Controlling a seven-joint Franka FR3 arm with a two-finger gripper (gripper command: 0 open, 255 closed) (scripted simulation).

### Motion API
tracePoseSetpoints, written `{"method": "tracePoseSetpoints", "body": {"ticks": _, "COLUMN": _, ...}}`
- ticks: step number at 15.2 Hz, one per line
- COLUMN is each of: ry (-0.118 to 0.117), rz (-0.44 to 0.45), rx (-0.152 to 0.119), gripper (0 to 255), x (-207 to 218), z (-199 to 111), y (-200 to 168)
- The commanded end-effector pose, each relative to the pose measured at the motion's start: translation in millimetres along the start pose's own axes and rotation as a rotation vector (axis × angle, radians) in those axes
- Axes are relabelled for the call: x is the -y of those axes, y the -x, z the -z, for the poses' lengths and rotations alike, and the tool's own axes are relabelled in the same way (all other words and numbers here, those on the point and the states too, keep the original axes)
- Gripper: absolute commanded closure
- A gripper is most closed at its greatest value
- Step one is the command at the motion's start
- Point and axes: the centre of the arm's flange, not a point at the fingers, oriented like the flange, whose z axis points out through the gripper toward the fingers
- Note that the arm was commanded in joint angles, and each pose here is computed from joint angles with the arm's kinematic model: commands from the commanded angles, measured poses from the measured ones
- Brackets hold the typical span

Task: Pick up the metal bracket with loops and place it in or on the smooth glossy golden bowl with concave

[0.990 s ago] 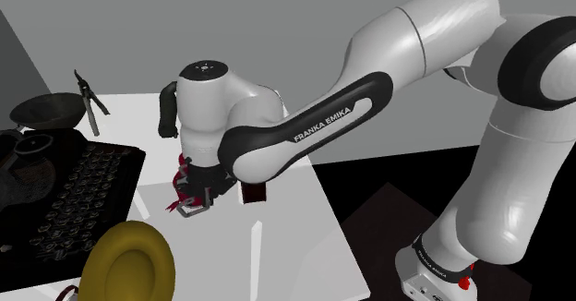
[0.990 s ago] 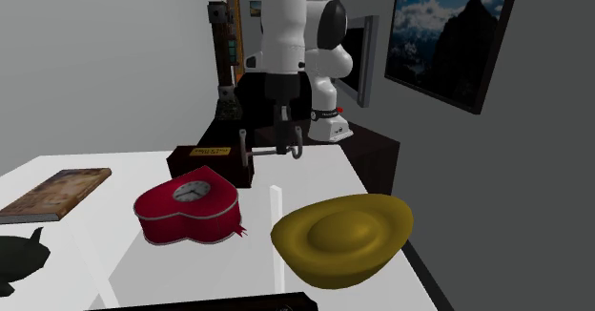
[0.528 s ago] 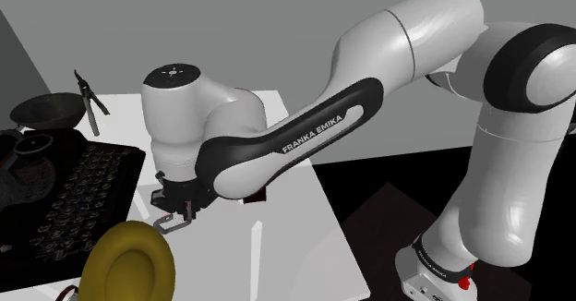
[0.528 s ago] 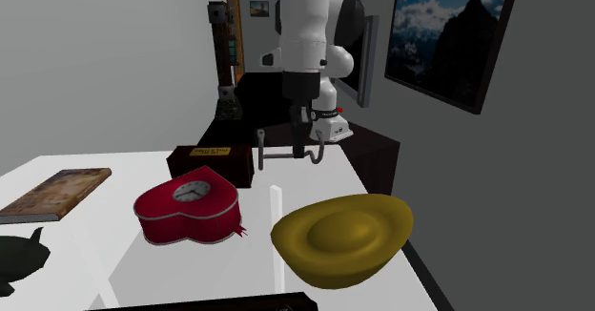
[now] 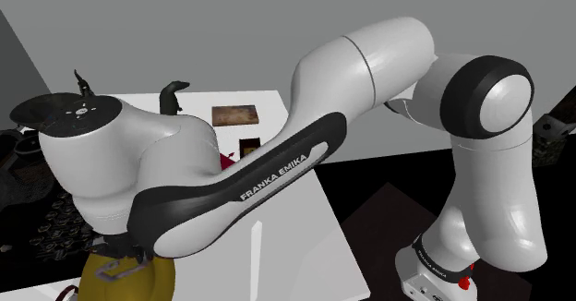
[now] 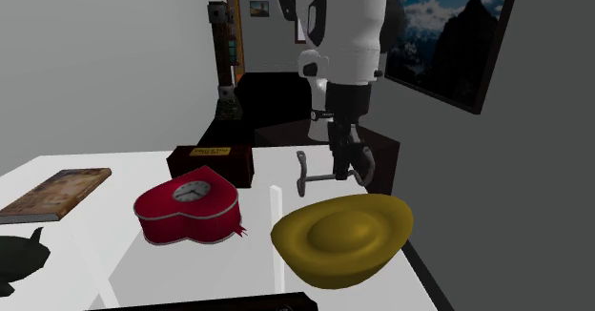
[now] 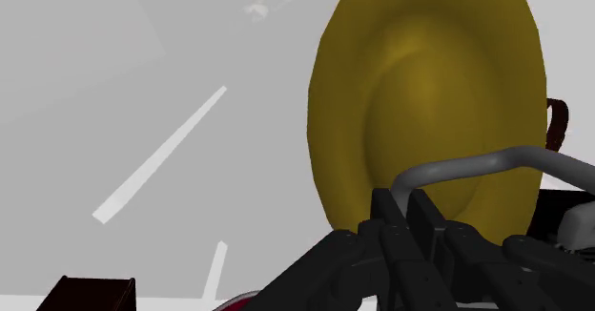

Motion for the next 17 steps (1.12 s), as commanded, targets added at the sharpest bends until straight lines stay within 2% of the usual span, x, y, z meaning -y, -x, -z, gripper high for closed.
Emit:
{"method": "tracePoseSetpoints", "body": {"ticks": 1, "ry": 0.001, "rz": -0.001, "rx": -0.001, "gripper": 255, "x": 24, "z": -8, "y": 19}}
{"method": "tracePoseSetpoints", "body": {"ticks": 10, "ry": 0.001, "rz": -0.001, "rx": -0.001, "gripper": 255, "x": 20, "z": -55, "y": 22}}
{"method": "tracePoseSetpoints", "body": {"ticks": 17, "ry": 0.001, "rz": -0.001, "rx": -0.001, "gripper": 255, "x": 20, "z": -55, "y": 22}}
